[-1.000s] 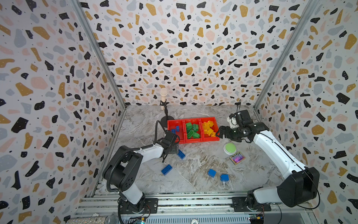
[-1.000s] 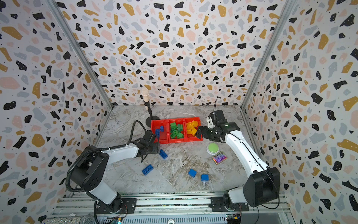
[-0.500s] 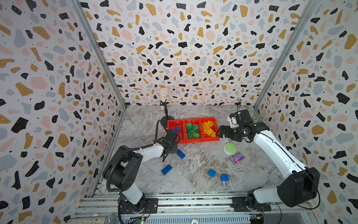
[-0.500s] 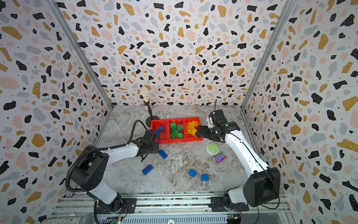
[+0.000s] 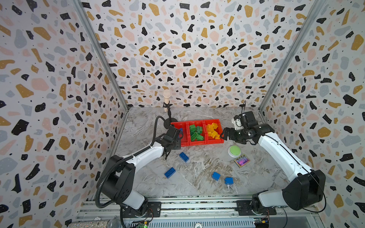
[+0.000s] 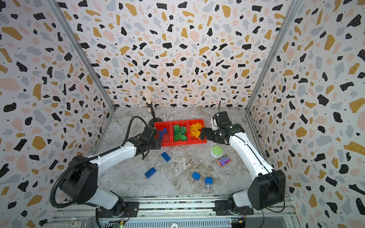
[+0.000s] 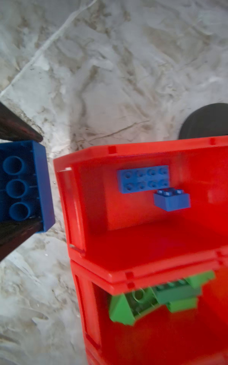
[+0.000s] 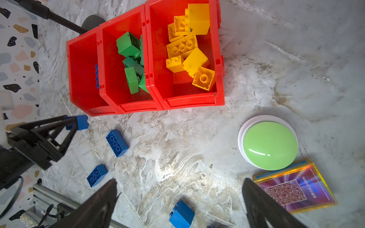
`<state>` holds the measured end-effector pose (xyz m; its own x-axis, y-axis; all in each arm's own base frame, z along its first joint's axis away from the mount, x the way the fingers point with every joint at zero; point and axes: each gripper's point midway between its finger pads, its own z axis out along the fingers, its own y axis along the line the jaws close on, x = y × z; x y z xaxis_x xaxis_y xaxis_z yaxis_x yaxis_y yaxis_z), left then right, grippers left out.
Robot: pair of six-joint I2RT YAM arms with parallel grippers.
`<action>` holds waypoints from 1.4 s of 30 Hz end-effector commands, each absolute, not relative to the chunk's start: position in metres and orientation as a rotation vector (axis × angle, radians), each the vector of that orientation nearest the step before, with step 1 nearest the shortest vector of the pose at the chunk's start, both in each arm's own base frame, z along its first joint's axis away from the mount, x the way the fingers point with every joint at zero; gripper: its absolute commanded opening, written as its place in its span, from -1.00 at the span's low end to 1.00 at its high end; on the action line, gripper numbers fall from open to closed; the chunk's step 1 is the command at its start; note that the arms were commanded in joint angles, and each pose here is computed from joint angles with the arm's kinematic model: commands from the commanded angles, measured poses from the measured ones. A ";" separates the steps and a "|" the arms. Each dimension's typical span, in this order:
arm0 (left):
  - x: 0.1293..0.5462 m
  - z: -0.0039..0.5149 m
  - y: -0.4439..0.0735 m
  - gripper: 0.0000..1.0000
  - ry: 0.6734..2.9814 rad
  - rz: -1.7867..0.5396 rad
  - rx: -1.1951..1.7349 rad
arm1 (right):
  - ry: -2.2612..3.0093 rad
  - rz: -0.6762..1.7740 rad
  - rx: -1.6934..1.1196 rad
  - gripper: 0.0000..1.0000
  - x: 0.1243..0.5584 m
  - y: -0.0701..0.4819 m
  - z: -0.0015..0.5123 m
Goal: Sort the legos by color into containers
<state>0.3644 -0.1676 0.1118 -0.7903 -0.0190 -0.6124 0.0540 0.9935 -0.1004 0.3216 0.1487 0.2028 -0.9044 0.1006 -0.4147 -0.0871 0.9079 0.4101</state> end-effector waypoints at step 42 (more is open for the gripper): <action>0.424 0.141 -0.184 0.63 2.457 -0.168 -0.097 | 2.590 0.793 -0.157 0.45 0.317 0.211 0.208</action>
